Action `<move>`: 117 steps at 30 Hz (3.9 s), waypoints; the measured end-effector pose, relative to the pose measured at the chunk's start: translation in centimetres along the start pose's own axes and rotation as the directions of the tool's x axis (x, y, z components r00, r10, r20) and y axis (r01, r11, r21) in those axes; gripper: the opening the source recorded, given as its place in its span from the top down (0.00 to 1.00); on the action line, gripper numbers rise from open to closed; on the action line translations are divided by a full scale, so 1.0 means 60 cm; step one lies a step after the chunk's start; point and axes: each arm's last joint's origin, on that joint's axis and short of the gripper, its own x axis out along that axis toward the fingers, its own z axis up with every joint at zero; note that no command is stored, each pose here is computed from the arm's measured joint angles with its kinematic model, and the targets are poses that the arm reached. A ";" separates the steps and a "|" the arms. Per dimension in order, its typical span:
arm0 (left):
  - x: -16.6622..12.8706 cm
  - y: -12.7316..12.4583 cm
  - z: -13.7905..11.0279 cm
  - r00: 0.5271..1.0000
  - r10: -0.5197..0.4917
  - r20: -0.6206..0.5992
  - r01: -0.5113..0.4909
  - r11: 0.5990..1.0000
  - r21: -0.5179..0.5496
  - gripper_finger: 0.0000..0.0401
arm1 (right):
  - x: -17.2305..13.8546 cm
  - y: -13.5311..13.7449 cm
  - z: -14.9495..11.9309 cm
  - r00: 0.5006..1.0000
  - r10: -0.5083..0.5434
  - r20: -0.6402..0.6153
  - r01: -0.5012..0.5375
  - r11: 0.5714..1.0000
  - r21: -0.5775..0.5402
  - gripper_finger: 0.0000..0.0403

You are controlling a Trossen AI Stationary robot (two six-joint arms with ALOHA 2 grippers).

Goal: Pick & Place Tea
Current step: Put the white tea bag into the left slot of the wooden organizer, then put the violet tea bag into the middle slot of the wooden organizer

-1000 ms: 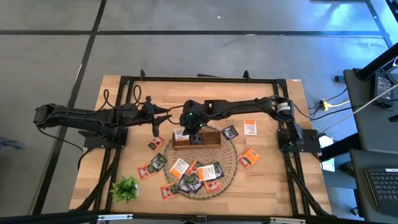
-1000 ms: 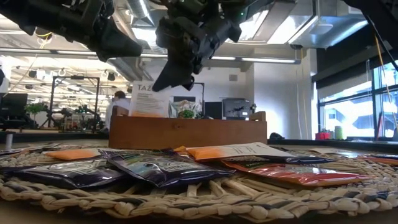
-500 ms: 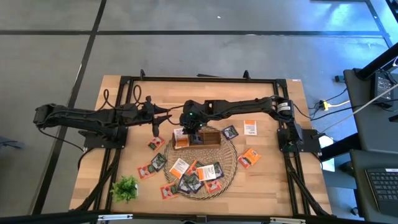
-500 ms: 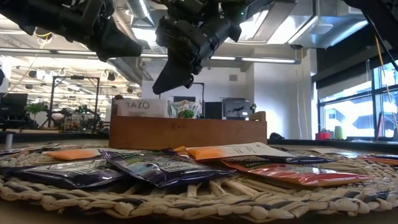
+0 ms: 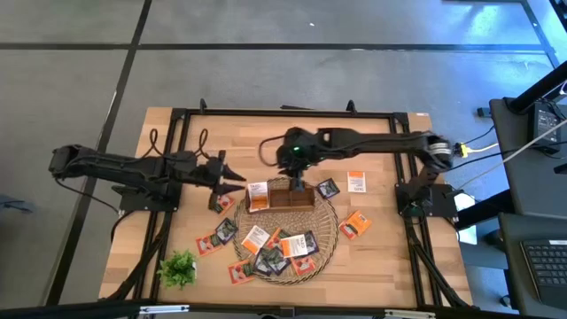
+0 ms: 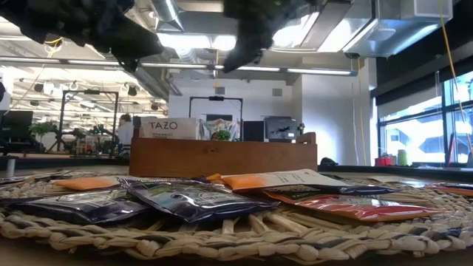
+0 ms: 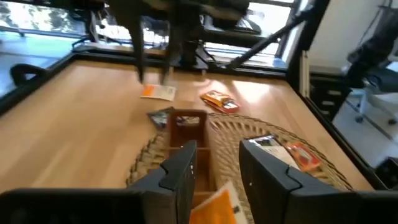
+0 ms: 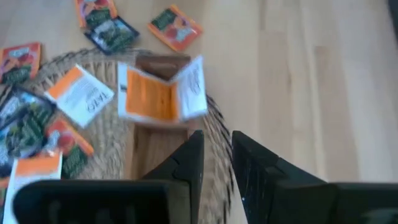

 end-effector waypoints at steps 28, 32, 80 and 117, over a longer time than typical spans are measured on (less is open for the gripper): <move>0.160 -0.148 -0.018 0.875 -0.082 -0.478 0.099 0.995 0.010 0.71 | -0.127 0.001 -0.108 0.908 -0.237 0.346 0.204 0.971 0.128 0.79; 0.168 -0.139 -0.035 0.826 0.039 -0.562 0.010 0.996 0.083 0.72 | -0.127 0.001 -0.108 0.908 -0.237 0.345 0.202 0.970 0.134 0.79; 0.148 -0.033 0.026 0.820 0.407 -0.403 -0.403 0.910 0.100 0.71 | -0.123 0.007 -0.214 0.968 -0.218 0.121 0.163 0.920 0.357 0.79; 0.258 0.117 0.063 0.865 0.269 -0.425 -0.246 0.963 0.110 0.72 | 0.000 0.022 -0.399 0.993 -0.101 0.059 0.087 0.976 0.199 0.78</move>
